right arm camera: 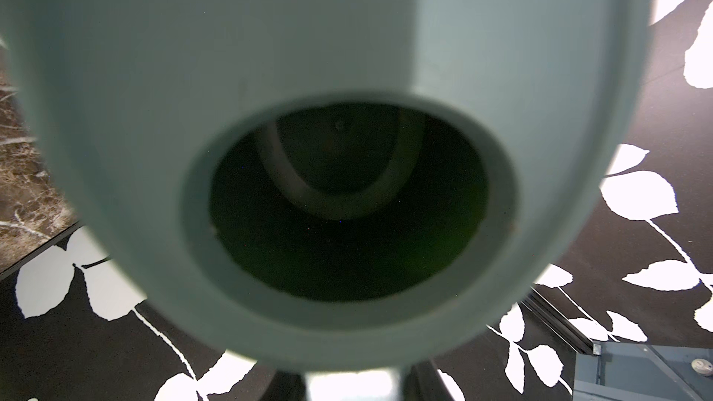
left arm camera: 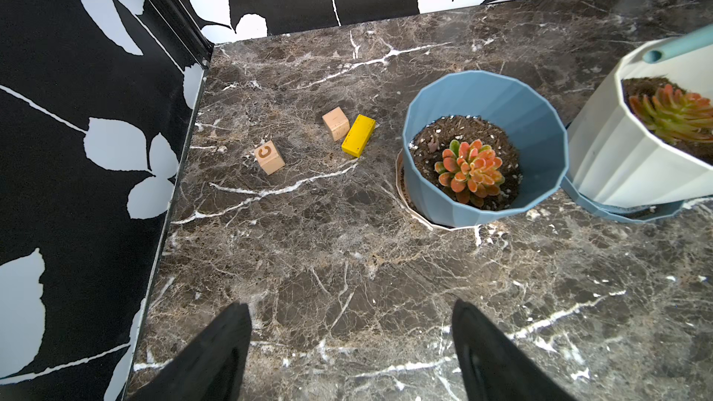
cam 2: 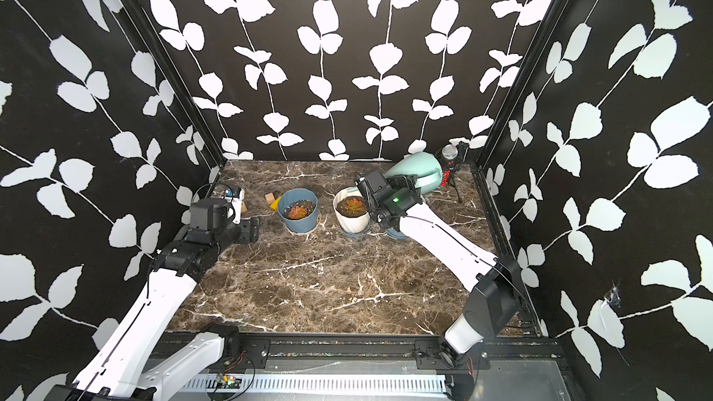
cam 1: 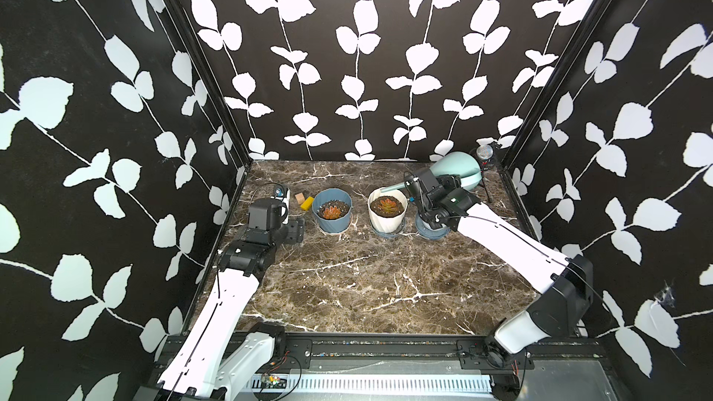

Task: Water the succulent around the soil edge
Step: Water the soil of the potted plant with water.

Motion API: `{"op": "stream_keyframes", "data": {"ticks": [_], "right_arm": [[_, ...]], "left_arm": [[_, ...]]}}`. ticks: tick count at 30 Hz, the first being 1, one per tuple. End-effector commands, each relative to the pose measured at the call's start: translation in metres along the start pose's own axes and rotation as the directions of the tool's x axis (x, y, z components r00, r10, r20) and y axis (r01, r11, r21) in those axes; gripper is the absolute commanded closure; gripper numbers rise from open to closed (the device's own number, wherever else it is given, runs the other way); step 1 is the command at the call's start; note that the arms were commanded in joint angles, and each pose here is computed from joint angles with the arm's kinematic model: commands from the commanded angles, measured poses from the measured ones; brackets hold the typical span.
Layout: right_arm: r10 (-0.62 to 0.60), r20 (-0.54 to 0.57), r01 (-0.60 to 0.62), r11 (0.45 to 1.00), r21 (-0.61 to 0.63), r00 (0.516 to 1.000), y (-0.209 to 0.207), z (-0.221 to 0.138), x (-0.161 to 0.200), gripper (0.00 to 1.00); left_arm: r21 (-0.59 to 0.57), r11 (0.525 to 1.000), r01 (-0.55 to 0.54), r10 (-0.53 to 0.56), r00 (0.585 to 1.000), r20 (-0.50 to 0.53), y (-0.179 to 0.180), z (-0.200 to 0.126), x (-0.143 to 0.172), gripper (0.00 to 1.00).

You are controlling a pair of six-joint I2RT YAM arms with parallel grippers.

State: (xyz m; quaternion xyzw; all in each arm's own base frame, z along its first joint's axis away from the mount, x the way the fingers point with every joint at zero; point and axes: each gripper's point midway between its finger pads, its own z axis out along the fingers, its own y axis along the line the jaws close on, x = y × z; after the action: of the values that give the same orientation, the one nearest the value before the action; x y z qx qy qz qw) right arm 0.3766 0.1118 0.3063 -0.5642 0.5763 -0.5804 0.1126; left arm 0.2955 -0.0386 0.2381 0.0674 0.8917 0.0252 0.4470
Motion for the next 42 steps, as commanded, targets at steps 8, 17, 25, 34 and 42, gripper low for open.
{"op": "stream_keyframes", "data": {"ticks": [8, 17, 25, 34, 42], "right_arm": [[0.097, -0.004, -0.096, 0.993, 0.067, 0.995, -0.028, -0.016, 0.002, 1.00], [0.067, 0.017, -0.068, 0.995, 0.078, 0.998, -0.026, -0.027, -0.003, 1.00], [0.043, 0.026, -0.045, 0.995, 0.083, 0.999, -0.020, -0.035, -0.001, 1.00], [0.019, 0.033, -0.022, 0.995, 0.096, 0.999, -0.014, -0.043, 0.003, 1.00], [0.001, 0.037, -0.005, 0.994, 0.105, 0.999, -0.005, -0.050, 0.007, 1.00]], "left_arm": [[0.010, 1.000, -0.007, 0.007, 1.000, 0.002, -0.001, -0.005, 0.003, 0.17], [0.012, 1.000, -0.007, 0.007, 1.000, 0.002, -0.002, -0.005, 0.003, 0.17], [0.011, 1.000, -0.006, 0.006, 1.000, 0.000, -0.001, -0.005, 0.003, 0.17], [0.011, 1.000, -0.007, 0.007, 1.000, -0.001, -0.002, -0.004, 0.003, 0.17], [0.011, 1.000, -0.008, 0.008, 1.000, -0.001, -0.002, -0.004, 0.003, 0.17]]}}
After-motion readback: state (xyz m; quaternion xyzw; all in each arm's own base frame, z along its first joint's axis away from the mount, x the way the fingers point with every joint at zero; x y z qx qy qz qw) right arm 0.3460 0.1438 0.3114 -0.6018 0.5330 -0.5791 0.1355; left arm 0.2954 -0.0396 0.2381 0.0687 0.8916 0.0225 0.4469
